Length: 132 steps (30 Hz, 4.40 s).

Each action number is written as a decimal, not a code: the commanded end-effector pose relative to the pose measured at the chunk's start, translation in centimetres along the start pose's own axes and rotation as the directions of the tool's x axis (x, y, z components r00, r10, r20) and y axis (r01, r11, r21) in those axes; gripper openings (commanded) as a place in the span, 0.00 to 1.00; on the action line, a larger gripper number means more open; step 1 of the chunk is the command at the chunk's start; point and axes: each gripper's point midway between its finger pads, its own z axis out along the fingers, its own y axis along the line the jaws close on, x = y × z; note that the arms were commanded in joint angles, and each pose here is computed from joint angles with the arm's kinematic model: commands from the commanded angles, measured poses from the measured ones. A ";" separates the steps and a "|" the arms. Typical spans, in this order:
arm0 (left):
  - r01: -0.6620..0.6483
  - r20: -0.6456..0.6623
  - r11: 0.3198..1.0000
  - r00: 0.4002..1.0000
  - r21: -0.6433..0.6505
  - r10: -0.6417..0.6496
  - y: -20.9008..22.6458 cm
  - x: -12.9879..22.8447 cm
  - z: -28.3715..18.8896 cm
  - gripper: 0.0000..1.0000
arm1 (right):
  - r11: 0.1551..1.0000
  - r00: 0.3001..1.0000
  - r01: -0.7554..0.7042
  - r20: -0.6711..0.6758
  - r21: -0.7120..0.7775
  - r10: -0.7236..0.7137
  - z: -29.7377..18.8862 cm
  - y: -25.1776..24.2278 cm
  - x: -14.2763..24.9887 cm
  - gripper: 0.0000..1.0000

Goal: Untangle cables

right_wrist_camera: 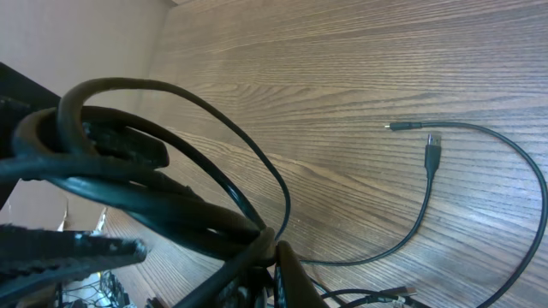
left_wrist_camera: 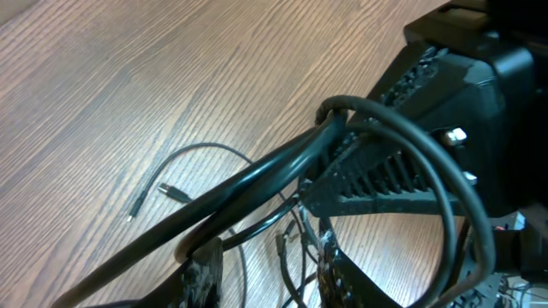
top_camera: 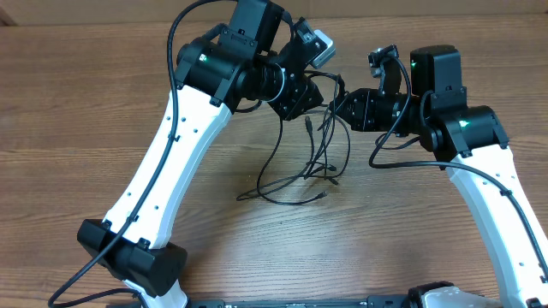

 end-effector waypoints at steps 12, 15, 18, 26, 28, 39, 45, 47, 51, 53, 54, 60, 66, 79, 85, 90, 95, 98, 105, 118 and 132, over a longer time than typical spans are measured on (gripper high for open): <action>0.009 -0.042 0.997 0.999 -0.076 -0.012 1.3 0.9 0.2 0.42 | 1.000 1.000 0.009 0.008 -0.009 -0.009 -0.2 0.4 -0.3 0.04; 0.002 -0.038 0.994 0.999 -0.109 -0.006 1.9 0.8 0.2 0.41 | 1.000 1.000 0.010 0.010 -0.010 -0.010 -0.2 0.4 -0.3 0.04; 0.010 -0.036 0.994 0.999 -0.111 -0.014 2.2 0.9 0.7 0.42 | 1.000 1.000 0.011 0.010 -0.009 -0.011 -0.2 0.4 -0.3 0.04; 0.103 -0.030 0.990 0.994 -0.095 -0.106 2.9 1.2 2.7 0.06 | 1.000 1.000 0.011 0.010 -0.009 -0.011 -0.2 0.4 -0.3 0.04; 0.092 0.003 0.994 0.996 -0.062 -0.092 2.3 0.3 2.4 0.04 | 1.000 1.000 0.011 0.010 -0.009 -0.011 -0.2 0.4 -0.3 0.04; 0.090 0.112 0.992 0.990 -0.090 -0.080 2.0 -1.9 -2.3 0.04 | 0.962 0.998 -0.061 -0.017 0.266 0.068 -0.9 -4.6 1.5 0.05; 0.106 0.135 0.992 0.986 -0.076 -0.095 1.6 -1.9 -4.0 0.04 | 0.961 0.997 -0.063 -0.024 0.268 0.072 -0.9 -4.7 1.7 0.04; 0.109 0.126 0.993 0.987 -0.043 -0.103 1.0 -1.6 -3.9 0.04 | 0.978 0.998 -0.050 -0.030 0.204 0.058 -0.6 -3.5 1.5 0.09; 0.135 0.081 0.985 0.989 -0.111 -0.127 2.1 -0.4 -3.8 0.04 | 0.998 1.000 -0.021 -0.018 0.060 0.022 -0.3 -0.9 0.6 0.28; 0.150 0.049 0.977 0.988 -0.153 -0.144 2.7 0.5 -3.9 0.04 | 0.998 1.000 0.018 0.002 -0.052 -0.018 -0.3 1.1 -0.2 0.35; 0.153 0.042 0.976 0.988 -0.152 -0.148 2.7 0.7 -3.9 0.04 | 0.996 0.999 0.032 0.007 -0.088 -0.031 -0.3 1.8 -0.4 0.36; 0.153 0.013 0.981 0.988 -0.117 -0.153 1.9 1.4 -3.8 0.04 | 0.975 0.996 0.087 0.033 -0.204 -0.082 -0.6 4.1 -1.1 0.34; 0.131 0.000 0.990 0.991 -0.043 -0.131 0.6 1.5 -3.6 0.04 | 0.959 0.994 0.106 0.033 -0.261 -0.101 -0.9 5.2 -1.1 0.34; 0.061 0.041 0.974 0.997 0.217 -0.072 -3.9 0.6 -4.1 0.04 | 0.946 0.986 0.160 0.089 -0.280 -0.141 -1.1 5.9 -2.3 0.08; 0.052 0.037 0.975 0.997 0.216 -0.061 -3.9 0.8 -4.0 0.04 | 0.925 0.986 0.164 0.068 -0.344 -0.150 -1.4 6.9 -1.7 0.06; 0.037 0.040 0.976 0.998 0.215 -0.047 -3.9 0.8 -4.0 0.04 | 0.912 0.987 0.164 0.057 -0.376 -0.154 -1.6 7.4 -1.4 0.07; 0.013 0.038 0.976 0.999 0.216 -0.022 -3.9 1.0 -4.1 0.04 | 0.940 0.988 0.151 0.068 -0.307 -0.137 -1.2 6.2 -1.8 0.04; 0.000 0.002 0.979 1.000 0.202 -0.001 -3.8 2.0 -4.0 0.06 | 0.999 0.996 -0.012 0.088 -0.033 0.015 -0.3 1.1 -2.3 0.04; 0.025 -0.114 0.999 0.993 0.032 -0.022 -1.1 4.4 -3.8 0.44 | 0.951 0.985 -0.157 0.107 0.266 0.133 -0.9 -4.6 -1.0 0.04; 0.032 -0.094 0.999 0.995 0.038 -0.028 -1.0 3.9 -3.6 0.51 | 0.881 0.976 -0.216 0.074 0.421 0.203 -1.9 -7.5 1.5 0.14; 0.162 -0.111 0.983 0.979 -0.090 -0.171 3.7 2.9 3.2 0.59 | 0.643 0.907 -0.376 0.122 0.668 0.404 -7.3 -14.1 5.5 0.68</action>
